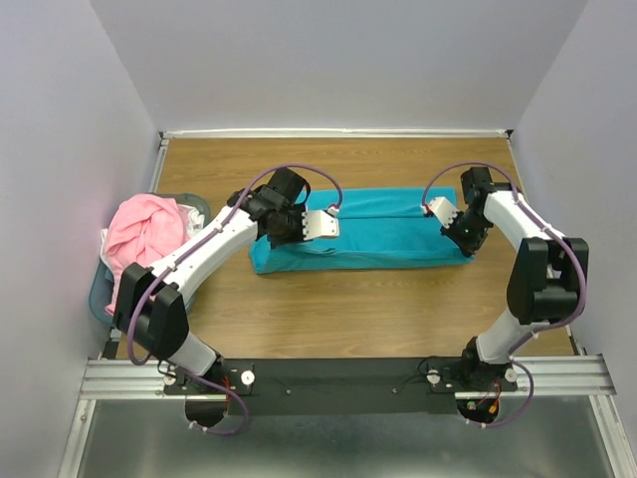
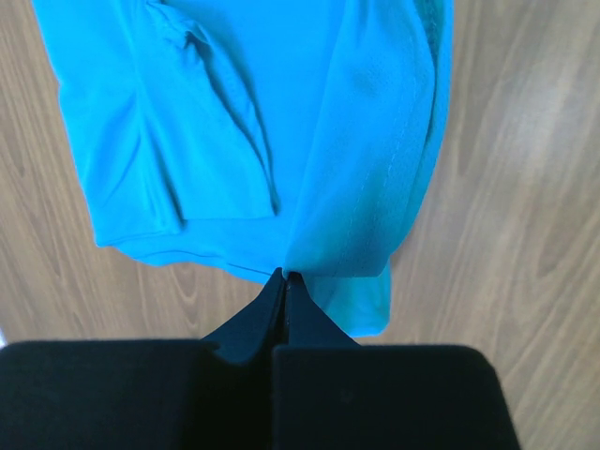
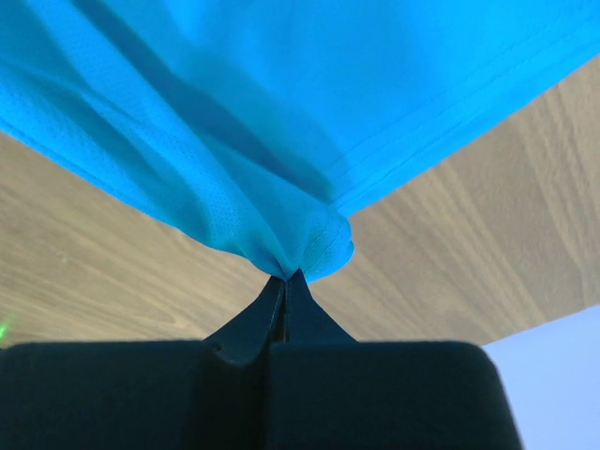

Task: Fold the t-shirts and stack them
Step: Fold the tshirt

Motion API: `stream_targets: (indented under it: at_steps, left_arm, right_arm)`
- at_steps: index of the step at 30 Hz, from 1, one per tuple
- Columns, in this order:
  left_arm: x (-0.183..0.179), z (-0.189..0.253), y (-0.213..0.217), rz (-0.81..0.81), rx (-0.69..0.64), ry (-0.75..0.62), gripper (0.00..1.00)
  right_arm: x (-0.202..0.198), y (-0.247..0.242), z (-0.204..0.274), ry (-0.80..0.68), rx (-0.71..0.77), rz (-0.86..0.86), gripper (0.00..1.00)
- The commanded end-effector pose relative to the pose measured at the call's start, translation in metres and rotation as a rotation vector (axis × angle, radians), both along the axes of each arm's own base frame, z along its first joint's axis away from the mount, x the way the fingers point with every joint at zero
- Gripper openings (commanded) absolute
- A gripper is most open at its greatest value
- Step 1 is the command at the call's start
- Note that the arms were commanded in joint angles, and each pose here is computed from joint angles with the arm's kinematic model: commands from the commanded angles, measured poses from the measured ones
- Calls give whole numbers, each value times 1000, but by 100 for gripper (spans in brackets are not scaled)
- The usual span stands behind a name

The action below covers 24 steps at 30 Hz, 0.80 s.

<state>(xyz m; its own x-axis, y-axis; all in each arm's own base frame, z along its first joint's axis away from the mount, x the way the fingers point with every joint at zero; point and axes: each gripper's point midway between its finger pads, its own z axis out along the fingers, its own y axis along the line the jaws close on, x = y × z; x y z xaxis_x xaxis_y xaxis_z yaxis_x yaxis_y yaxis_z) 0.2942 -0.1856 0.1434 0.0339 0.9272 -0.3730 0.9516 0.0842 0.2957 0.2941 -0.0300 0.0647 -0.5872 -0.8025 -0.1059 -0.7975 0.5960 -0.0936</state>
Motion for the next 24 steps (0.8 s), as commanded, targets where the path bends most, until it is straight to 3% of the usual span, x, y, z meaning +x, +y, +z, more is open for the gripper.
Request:
stream_targets:
  at_steps: [1, 24]
  left_arm:
    - [23, 3, 2, -15, 24, -47, 0]
    - [79, -21, -1, -8, 62, -45, 0]
  right_arm:
    - [11, -3, -3, 31, -22, 26, 1]
    - [53, -4, -24, 61, -27, 27, 1]
